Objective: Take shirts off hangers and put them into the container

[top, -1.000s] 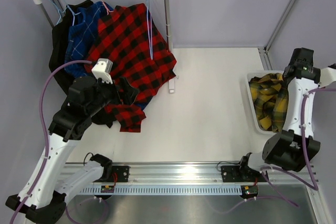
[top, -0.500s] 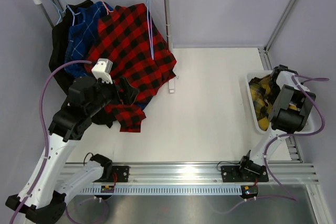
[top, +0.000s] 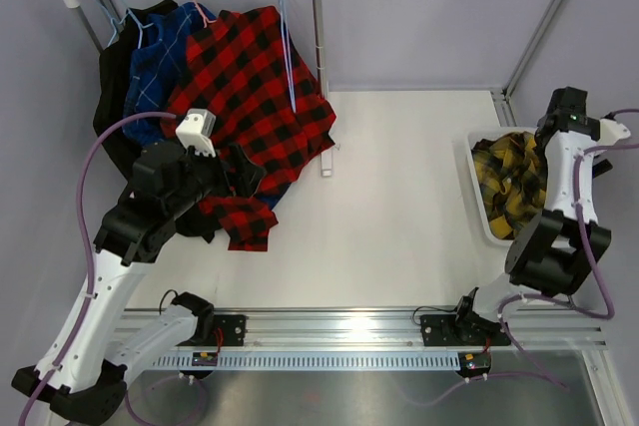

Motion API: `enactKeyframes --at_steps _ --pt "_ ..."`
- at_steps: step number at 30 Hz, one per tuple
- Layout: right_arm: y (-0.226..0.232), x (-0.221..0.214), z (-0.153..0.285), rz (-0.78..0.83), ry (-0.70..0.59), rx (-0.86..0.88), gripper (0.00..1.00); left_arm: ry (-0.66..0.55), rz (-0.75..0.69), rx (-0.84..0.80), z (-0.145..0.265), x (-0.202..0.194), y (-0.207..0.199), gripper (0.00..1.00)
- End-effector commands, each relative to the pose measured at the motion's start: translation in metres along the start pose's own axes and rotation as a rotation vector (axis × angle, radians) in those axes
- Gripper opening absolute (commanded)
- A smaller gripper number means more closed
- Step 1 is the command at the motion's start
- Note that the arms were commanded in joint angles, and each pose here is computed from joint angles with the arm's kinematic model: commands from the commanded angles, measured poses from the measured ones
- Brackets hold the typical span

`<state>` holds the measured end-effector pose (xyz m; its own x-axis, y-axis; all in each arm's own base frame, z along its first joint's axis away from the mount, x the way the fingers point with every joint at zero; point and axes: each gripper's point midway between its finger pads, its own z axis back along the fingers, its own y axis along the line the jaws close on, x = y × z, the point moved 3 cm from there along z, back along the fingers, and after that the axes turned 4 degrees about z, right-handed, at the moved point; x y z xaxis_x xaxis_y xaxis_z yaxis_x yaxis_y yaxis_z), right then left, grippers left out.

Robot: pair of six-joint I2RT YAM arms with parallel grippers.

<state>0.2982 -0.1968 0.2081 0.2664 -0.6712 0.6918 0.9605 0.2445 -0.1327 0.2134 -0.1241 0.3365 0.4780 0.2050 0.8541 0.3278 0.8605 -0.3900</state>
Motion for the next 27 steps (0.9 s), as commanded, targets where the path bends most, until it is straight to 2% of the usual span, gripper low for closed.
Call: enactKeyframes --at_steps 1,2,5,11,17,20,22,24,26,27 --pt "0.004 0.031 0.053 0.052 -0.116 0.21 0.86 -0.057 -0.003 -0.014 0.004 0.02 -0.007 0.99" --pt "0.012 0.032 0.066 0.056 -0.134 0.297 0.85 -0.056 -0.003 -0.014 0.003 0.02 -0.007 0.99" --pt "0.028 0.021 0.069 0.072 -0.106 0.417 0.82 -0.051 -0.007 -0.01 0.001 0.019 -0.006 0.99" --pt "0.081 -0.033 0.016 0.107 0.072 0.502 0.79 -0.049 -0.01 -0.001 0.001 0.017 -0.004 0.99" --pt "0.104 -0.094 -0.045 0.129 0.219 0.446 0.76 -0.055 -0.008 0.032 0.003 0.017 0.001 0.99" --pt "0.104 -0.108 -0.056 0.15 0.256 0.421 0.76 -0.055 -0.005 0.041 0.002 0.017 0.003 0.99" --pt "0.101 -0.107 -0.057 0.155 0.254 0.402 0.77 -0.053 -0.002 0.044 0.002 0.017 0.003 0.99" --pt "0.095 -0.087 -0.042 0.152 0.196 0.398 0.77 -0.06 -0.002 0.044 0.002 0.021 0.002 0.99" --pt "0.087 -0.067 -0.023 0.144 0.137 0.404 0.79 -0.072 -0.005 0.054 0.002 0.025 0.002 0.99" --pt "0.082 -0.041 0.001 0.116 0.067 0.444 0.8 -0.084 -0.01 0.055 0.004 0.029 0.001 0.99"
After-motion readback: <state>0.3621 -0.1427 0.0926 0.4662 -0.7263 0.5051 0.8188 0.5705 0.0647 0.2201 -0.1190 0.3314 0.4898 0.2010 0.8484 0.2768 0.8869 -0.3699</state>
